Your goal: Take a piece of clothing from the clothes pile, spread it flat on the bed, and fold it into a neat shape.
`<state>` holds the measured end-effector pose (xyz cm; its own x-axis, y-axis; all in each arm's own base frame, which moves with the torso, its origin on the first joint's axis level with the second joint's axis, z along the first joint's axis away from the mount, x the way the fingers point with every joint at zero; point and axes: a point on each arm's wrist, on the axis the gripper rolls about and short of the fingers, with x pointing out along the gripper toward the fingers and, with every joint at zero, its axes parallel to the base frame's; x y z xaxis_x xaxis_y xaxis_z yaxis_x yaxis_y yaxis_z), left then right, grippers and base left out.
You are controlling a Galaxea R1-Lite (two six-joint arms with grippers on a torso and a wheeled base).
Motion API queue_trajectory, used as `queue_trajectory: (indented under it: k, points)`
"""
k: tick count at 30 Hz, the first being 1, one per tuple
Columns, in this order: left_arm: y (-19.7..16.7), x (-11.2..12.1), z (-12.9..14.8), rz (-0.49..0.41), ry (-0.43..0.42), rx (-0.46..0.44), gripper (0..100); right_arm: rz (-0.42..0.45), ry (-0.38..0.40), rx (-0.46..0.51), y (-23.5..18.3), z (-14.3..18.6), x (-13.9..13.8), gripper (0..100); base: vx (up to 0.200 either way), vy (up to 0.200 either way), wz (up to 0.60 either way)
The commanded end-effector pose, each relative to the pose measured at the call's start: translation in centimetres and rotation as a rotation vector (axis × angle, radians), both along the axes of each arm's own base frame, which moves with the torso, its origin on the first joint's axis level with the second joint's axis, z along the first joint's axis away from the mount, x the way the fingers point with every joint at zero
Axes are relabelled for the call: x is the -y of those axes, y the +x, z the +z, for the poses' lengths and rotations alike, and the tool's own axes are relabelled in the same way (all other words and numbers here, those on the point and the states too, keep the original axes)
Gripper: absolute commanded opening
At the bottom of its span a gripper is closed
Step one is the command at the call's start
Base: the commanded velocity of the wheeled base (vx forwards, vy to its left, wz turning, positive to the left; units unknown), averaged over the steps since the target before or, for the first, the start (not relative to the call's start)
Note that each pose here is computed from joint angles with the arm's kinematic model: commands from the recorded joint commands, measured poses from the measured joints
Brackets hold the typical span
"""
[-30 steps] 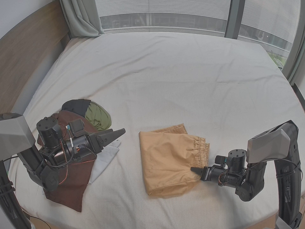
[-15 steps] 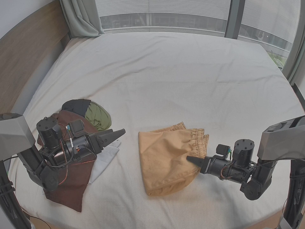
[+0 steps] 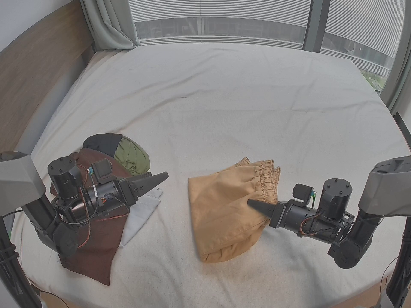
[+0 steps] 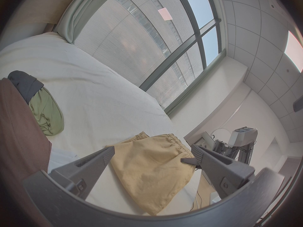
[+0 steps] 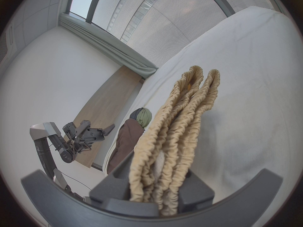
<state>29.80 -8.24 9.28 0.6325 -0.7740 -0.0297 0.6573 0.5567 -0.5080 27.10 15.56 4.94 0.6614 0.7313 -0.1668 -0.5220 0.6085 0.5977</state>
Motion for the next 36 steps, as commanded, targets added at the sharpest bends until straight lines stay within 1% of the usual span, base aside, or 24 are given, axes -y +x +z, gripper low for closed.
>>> queue_trajectory:
  k: [1,4,5,8,15,20,22,30,36]
  points:
    - [0.0,0.0,0.1,0.002,-0.001,0.003,100,0.011,0.025,0.043,-0.4,1.5,-0.2,0,0.000,0.000,0.00]
    - [-0.1,0.0,0.2,-0.001,-0.002,0.005,100,0.013,0.033,0.058,-0.5,2.0,-0.2,0,0.000,0.000,0.00]
    - [0.0,0.0,0.2,0.000,-0.002,0.008,100,0.013,0.042,0.077,-0.6,2.6,-0.1,0,0.000,0.000,0.00]
    - [0.1,-0.1,0.4,0.003,-0.005,0.012,100,0.013,0.046,0.085,-0.6,2.9,-0.1,0,0.000,0.000,0.00]
    - [0.3,-1.2,0.4,0.037,-0.004,0.015,100,0.013,0.057,0.105,-0.2,3.3,-0.4,0,0.000,0.000,0.00]
    - [0.1,-1.5,0.9,0.045,-0.001,0.036,100,0.005,0.105,0.123,0.7,4.2,-0.6,0,0.000,0.000,0.00]
    - [-0.2,-1.5,1.4,0.042,-0.005,0.050,100,0.004,0.126,0.145,1.2,4.7,-0.8,0,0.000,0.000,0.00]
    - [-0.3,-1.5,1.8,0.043,-0.008,0.062,100,0.001,0.172,0.184,2.7,5.9,-0.9,0,0.000,0.000,0.00]
    - [-0.3,-1.5,1.8,0.043,-0.007,0.062,100,0.006,0.181,0.191,4.6,7.0,-0.9,0,0.000,0.000,0.00]
